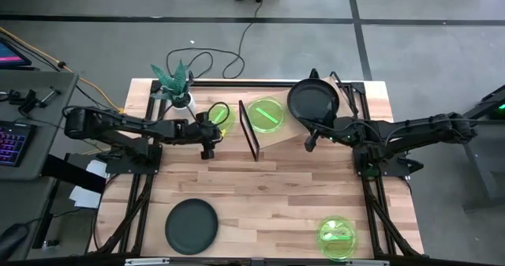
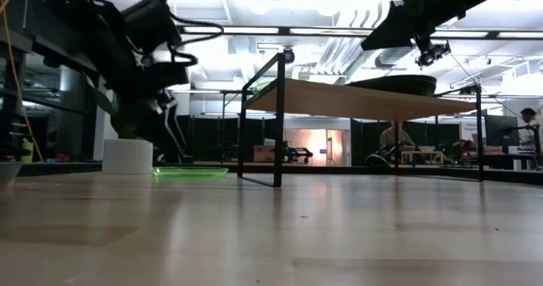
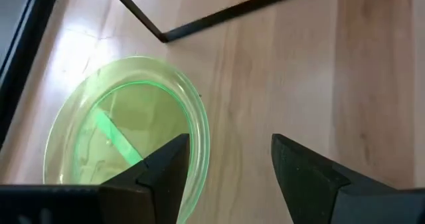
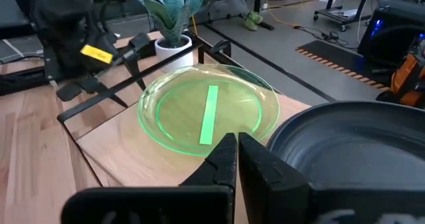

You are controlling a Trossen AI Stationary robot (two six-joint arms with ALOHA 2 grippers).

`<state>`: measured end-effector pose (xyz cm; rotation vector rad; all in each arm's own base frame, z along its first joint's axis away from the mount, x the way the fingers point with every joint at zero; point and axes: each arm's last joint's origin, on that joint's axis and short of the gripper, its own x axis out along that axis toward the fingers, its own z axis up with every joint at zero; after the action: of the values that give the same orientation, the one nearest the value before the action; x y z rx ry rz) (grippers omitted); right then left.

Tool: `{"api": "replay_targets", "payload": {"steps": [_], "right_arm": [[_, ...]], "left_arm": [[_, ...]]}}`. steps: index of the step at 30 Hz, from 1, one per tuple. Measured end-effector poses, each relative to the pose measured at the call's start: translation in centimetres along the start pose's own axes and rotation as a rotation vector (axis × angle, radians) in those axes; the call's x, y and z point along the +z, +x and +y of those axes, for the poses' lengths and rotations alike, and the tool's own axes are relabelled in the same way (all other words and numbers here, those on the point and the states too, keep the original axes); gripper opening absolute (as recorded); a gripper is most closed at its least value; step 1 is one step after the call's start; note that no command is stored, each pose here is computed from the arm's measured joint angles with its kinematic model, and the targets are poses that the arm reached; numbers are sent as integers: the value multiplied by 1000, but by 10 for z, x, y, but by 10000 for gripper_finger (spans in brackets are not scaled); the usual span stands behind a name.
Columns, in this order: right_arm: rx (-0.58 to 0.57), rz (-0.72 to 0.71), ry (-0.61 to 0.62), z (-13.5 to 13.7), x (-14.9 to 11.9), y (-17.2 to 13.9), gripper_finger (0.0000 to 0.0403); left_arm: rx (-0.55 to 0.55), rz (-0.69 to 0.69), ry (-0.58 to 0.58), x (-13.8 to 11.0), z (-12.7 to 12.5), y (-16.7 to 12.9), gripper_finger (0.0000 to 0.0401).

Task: Place and stack plates onto a shelf
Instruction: Stack the top green plate on the green plate on the shelf

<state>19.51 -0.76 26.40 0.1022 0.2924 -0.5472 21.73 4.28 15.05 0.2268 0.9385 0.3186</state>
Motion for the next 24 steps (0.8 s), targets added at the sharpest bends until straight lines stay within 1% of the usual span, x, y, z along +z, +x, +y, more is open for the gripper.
{"api": "replay_targets", "payload": {"steps": [3,6,11,15,17,20,22,24], "right_arm": [[0,1,0,0,0,0,0],[0,1,2,0,0,0,0],[0,2,1,0,0,0,0],[-1,2,1,0,0,0,0],[-1,2,1,0,0,0,0],[0,2,1,0,0,0,0],[-1,3,7,0,0,0,0],[-1,2,8,0,0,0,0]], "left_arm": [[4,42,10,-4,1,12,199],[37,66,6,-7,5,24,198],[70,113,-43,-14,15,40,198],[83,115,-99,-17,24,47,197],[89,118,-122,-18,26,49,188],[97,121,-145,-19,28,50,150],[98,130,-148,-20,29,50,108],[99,137,-153,-21,29,50,56]]}}
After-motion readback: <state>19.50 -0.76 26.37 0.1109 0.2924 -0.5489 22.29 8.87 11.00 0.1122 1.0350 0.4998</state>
